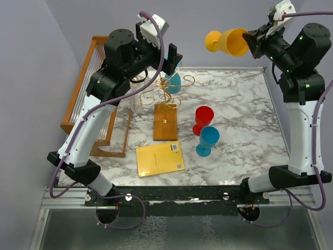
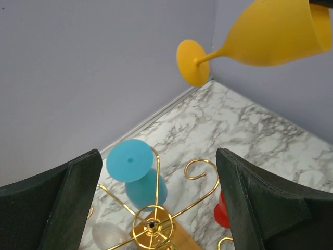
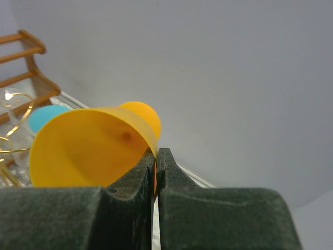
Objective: Place the wine glass upside down on the wine glass rack
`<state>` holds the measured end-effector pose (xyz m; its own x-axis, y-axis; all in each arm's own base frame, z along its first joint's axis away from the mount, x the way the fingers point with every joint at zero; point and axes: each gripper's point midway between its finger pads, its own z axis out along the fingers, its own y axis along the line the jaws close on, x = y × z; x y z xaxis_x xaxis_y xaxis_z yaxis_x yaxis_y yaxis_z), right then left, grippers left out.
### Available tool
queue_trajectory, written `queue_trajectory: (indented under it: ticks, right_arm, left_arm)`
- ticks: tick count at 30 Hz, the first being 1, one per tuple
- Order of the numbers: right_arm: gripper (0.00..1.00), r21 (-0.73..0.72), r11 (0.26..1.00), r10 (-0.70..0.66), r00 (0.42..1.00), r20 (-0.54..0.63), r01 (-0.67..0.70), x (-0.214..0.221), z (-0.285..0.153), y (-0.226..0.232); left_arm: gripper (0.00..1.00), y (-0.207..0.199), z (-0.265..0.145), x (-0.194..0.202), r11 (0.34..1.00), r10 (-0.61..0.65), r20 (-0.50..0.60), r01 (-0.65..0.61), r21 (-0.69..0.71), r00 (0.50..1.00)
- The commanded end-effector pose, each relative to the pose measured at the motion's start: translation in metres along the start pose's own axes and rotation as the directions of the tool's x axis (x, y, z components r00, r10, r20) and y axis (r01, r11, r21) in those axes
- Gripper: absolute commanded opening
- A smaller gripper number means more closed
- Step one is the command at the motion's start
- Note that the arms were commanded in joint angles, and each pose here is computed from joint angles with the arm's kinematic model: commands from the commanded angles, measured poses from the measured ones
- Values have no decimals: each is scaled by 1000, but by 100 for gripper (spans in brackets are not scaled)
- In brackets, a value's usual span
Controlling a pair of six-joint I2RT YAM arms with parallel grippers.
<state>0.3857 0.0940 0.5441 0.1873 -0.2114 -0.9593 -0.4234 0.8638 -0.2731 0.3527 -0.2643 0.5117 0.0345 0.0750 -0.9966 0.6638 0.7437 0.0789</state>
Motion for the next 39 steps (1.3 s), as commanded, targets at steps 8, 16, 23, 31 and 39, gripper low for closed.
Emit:
queue_trajectory:
  ticks: [8,16,23,31,39]
  right_arm:
    - [1,-303,951,106,984,140,-60,-50,-23,58]
    - [1,-406,909,162,977,136,-94,-54,-29,77]
    - [1,-447,889,173,976,134,-97,-55,-32,84]
    - [1,-461,882,175,976,131,-96,-53,-31,86]
    - [1,-471,877,175,977,121,-99,-49,-29,88]
  left_arm:
    - [85,-27,13,-19,865,-431,6,411,289,902]
    - [78,-33,25,2,805,-507,-69,501,317,859]
    - [67,-36,29,13,774,-546,-108,549,315,831]
    - [47,-42,32,23,735,-576,-152,590,335,803]
    - [30,-45,36,28,715,-588,-176,610,343,789]
